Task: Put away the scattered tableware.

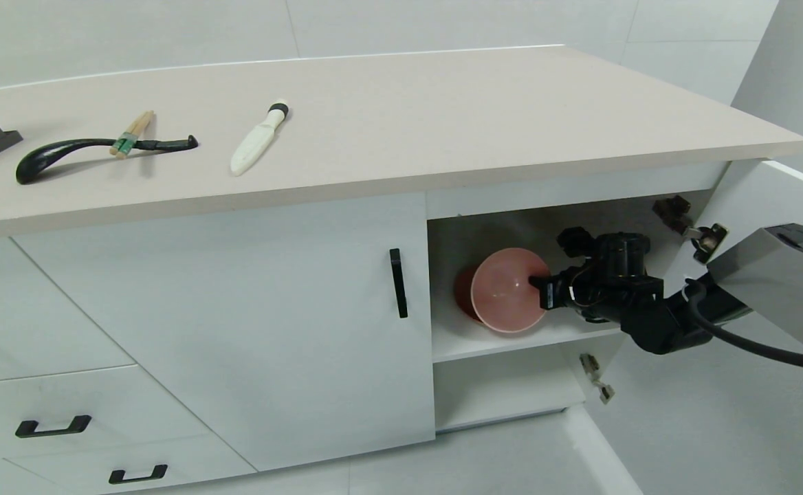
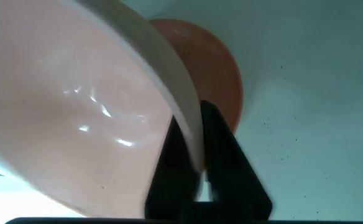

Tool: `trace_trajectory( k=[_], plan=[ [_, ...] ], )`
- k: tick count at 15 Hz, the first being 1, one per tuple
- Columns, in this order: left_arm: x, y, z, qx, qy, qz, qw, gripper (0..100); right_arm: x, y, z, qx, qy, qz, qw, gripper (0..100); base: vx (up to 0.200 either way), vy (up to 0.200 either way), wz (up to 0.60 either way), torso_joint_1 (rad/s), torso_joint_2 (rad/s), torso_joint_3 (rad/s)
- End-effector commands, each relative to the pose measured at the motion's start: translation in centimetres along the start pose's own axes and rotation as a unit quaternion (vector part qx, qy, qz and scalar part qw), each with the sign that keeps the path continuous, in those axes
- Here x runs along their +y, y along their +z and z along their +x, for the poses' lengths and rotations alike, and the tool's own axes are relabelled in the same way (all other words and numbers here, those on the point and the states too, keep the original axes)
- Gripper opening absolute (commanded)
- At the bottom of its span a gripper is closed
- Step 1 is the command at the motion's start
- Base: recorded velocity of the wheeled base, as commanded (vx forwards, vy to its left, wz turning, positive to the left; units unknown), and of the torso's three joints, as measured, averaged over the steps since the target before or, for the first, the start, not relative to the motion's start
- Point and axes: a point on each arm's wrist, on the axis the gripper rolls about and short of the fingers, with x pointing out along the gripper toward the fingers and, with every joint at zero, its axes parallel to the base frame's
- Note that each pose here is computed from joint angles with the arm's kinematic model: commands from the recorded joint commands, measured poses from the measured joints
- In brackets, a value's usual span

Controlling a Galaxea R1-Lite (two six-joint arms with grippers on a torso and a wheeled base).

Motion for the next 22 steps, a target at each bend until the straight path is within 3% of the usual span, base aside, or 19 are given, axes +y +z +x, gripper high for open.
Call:
trace_trajectory(
  k=[1, 4, 12, 17, 22],
  plan=[
    [0.0, 0.0, 0.0, 0.001, 0.000, 0.000, 1.0000, 100, 0.0, 0.1, 0.0, -0.001, 0.000, 0.000, 1.000, 100, 0.000, 0.000, 0.00, 0.000, 0.00, 0.000],
    [0.0, 0.0, 0.0, 0.001, 0.000, 0.000, 1.0000, 100, 0.2, 0.0, -0.3, 0.001, 0.002, -0.003, 1.000, 100, 0.000, 0.000, 0.00, 0.000, 0.00, 0.000],
    [0.0, 0.0, 0.0, 0.001, 0.000, 0.000, 1.0000, 100, 2.7, 0.5, -6.1, -0.063, 0.017, -0.062, 0.996, 100, 0.000, 0.000, 0.00, 0.000, 0.00, 0.000],
    [0.0, 0.0, 0.0, 0.001, 0.000, 0.001, 1.0000, 100, 8.0, -1.4, -15.6, -0.129, 0.049, -0.093, 0.986, 100, 0.000, 0.000, 0.00, 0.000, 0.00, 0.000],
    [0.0, 0.0, 0.0, 0.001, 0.000, 0.001, 1.0000, 100, 8.8, -0.8, -27.3, -0.194, 0.047, -0.098, 0.975, 100, 0.000, 0.000, 0.00, 0.000, 0.00, 0.000]
  ],
)
